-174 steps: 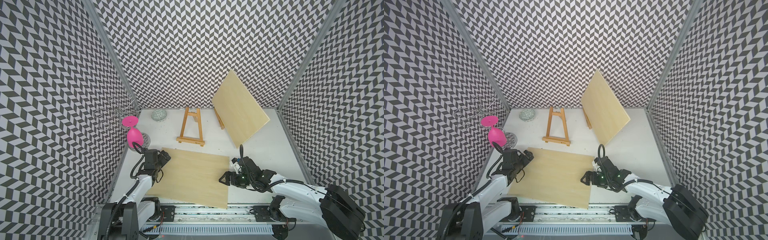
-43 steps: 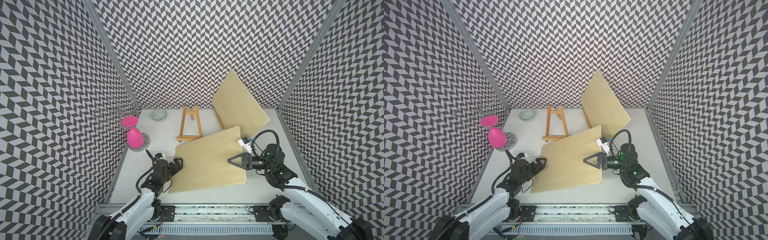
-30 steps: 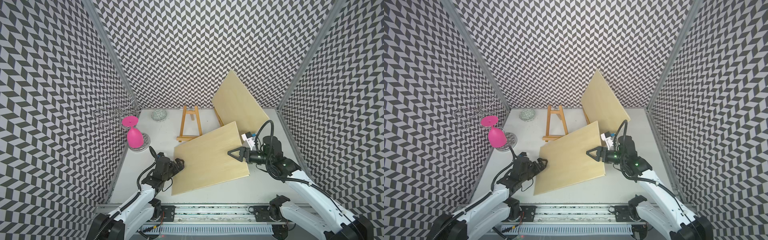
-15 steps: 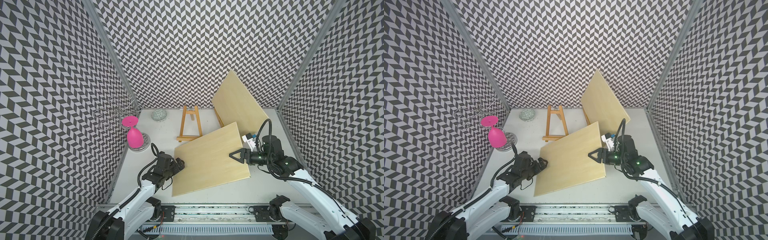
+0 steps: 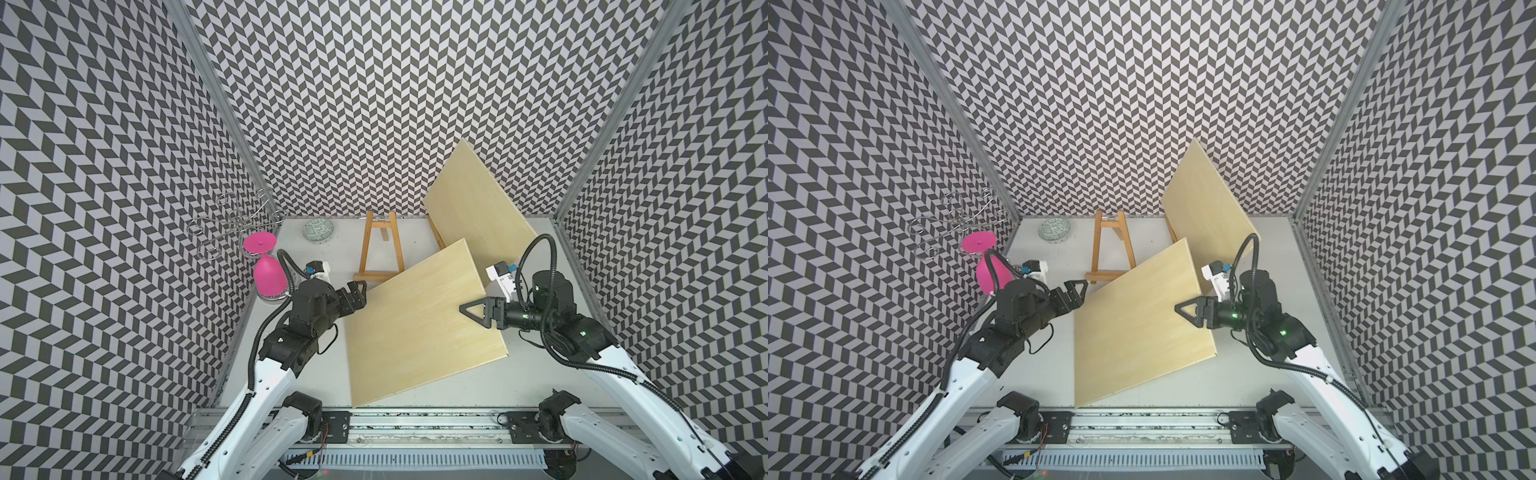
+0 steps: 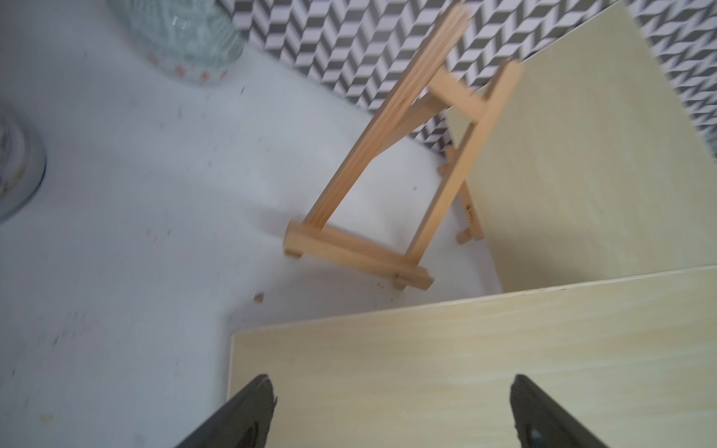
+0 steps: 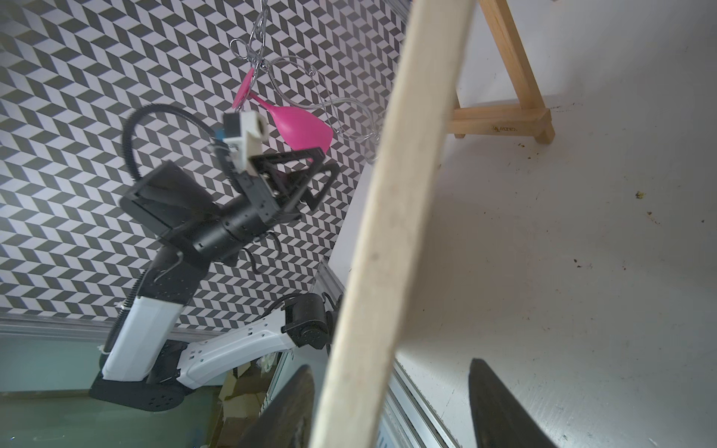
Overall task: Assemble the easel
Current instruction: Pick up the drawing board from the center of the board.
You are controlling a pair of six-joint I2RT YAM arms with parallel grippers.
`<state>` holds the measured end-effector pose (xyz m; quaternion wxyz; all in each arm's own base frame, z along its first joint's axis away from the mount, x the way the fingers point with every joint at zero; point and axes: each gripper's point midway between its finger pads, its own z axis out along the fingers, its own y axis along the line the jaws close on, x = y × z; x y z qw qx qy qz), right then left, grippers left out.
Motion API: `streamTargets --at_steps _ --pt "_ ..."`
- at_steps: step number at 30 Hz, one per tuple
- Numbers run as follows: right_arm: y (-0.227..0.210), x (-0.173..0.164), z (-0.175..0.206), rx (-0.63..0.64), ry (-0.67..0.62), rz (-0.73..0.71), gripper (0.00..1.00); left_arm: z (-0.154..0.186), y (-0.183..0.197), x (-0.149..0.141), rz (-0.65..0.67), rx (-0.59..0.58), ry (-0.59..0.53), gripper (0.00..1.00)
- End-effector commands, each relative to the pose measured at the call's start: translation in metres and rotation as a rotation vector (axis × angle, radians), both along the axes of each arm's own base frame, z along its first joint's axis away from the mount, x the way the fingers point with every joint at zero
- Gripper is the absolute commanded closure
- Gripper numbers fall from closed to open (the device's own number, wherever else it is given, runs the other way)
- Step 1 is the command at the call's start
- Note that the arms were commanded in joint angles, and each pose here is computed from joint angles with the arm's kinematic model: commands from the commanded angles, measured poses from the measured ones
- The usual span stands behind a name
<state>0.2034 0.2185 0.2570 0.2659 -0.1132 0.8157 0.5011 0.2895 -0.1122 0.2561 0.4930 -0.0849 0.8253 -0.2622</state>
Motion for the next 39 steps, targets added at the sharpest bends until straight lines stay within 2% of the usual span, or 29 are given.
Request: streamTargets --at_steps 1,4,8,12,15,19,25,28,31,33,35,39 --pt "0.007 0.012 0.043 0.022 -0.257 0.035 0.76 0.069 -0.032 0.010 -0.212 0.097 -0.306 0.09" --pt "0.009 0.007 0.045 0.042 -0.259 0.067 0.76 0.085 -0.058 0.023 -0.354 0.178 -0.394 0.12" --pt "0.010 0.003 0.045 0.060 -0.307 0.083 0.76 0.074 -0.098 0.022 -0.642 0.291 -0.507 0.11" --pt "0.011 -0.003 0.039 0.072 -0.322 0.114 0.78 0.070 -0.125 0.033 -0.837 0.333 -0.505 0.09" --pt "0.009 -0.006 0.045 0.074 -0.360 0.112 0.78 0.060 -0.145 0.021 -1.061 0.317 -0.504 0.09" --pt "0.010 -0.005 0.042 0.087 -0.389 0.117 0.79 0.050 -0.157 0.011 -1.195 0.336 -0.499 0.11" --pt "0.011 -0.006 0.045 0.094 -0.444 0.128 0.83 0.042 -0.169 0.007 -1.308 0.353 -0.475 0.08" --pt "0.013 -0.004 0.041 0.115 -0.449 0.130 0.84 0.027 -0.175 0.003 -1.387 0.336 -0.410 0.08" --pt "0.014 -0.004 0.037 0.110 -0.460 0.148 0.86 0.012 -0.176 0.015 -1.379 0.351 -0.326 0.08" --pt "0.014 -0.004 0.040 0.112 -0.493 0.145 0.87 0.009 -0.178 0.013 -1.425 0.333 -0.300 0.09" --pt "0.013 -0.004 0.043 0.128 -0.527 0.138 0.86 0.005 -0.181 0.006 -1.484 0.290 -0.283 0.11" --pt "0.014 -0.004 0.041 0.163 -0.561 0.132 0.86 -0.004 -0.182 0.006 -1.513 0.275 -0.172 0.18"
